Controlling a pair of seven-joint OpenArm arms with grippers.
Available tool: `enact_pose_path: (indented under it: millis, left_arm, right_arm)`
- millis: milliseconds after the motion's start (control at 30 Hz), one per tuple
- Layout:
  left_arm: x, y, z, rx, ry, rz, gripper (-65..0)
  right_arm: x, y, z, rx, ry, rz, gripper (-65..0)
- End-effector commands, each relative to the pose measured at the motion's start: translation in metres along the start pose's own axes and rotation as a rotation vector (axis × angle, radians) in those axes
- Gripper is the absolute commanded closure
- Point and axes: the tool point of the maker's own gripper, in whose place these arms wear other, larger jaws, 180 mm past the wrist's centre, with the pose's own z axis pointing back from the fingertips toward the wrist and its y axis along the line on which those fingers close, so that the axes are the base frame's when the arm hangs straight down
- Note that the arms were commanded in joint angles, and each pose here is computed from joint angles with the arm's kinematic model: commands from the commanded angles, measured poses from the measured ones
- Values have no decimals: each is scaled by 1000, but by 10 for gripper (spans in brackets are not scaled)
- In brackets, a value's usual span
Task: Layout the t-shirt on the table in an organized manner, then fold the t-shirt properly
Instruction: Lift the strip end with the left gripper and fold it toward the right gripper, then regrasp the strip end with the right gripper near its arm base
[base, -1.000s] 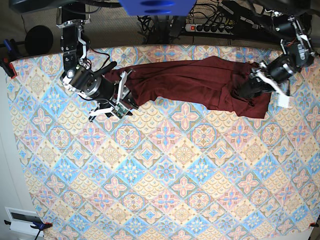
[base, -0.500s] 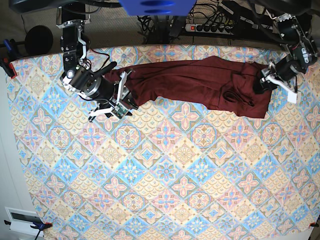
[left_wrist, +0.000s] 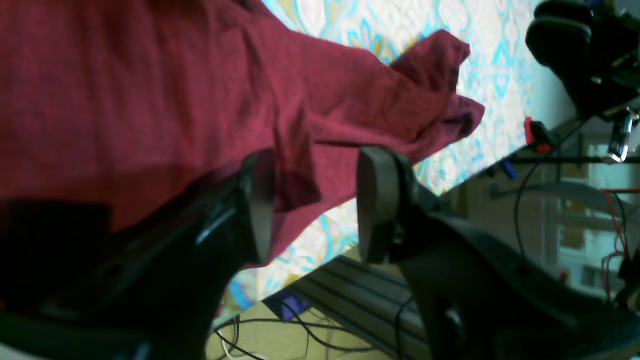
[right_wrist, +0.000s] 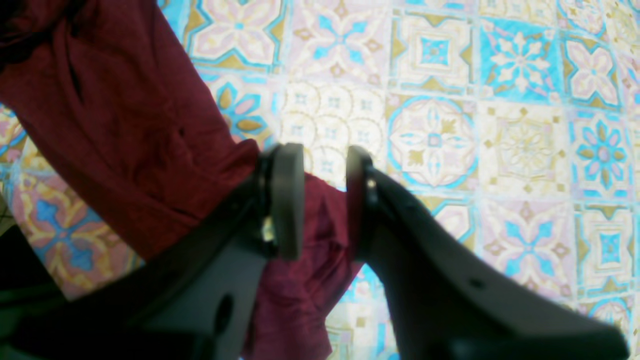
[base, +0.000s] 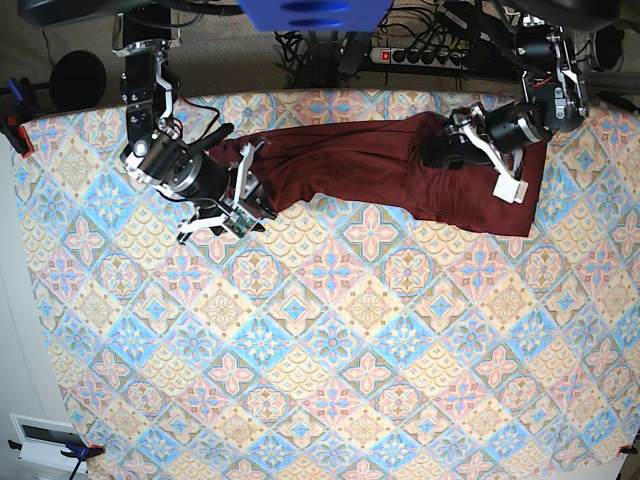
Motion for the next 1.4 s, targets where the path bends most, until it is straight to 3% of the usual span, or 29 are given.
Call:
enact_pose_path:
  millis: [0,200,333,633,800,933,1133,1367]
  left_arm:
    - [12,0,7,2,-38,-20,-262]
    - [44,26,38,95,-166,-6,-262]
    - [59,43,62,159,-240,7,-262]
    - [63,72,67,190,-257,82,-262]
    - [60,82,63,188,-253,124,-262]
    - [61,82,63,188,-255,123,-262]
    - [60,81,63,187,-253,123,-262]
    - [61,81,62,186,-255,122,-262]
  right_arm:
    - [14,-2,3,-5,-47,15,-140]
    - [-16,10,5,15,55,-17,-142]
    - [-46,-3,19,-39,140,-76,-148]
    - [-113,-29,39,-116,359,-214,-270]
    - [-132,-20,36,-39,327,-389,-271]
    - [-137,-12,27,34,242,-562,-271]
    - [-106,-27,17,66,116,-602,-271]
    - [-113,-17,12,95,152,-627,-271]
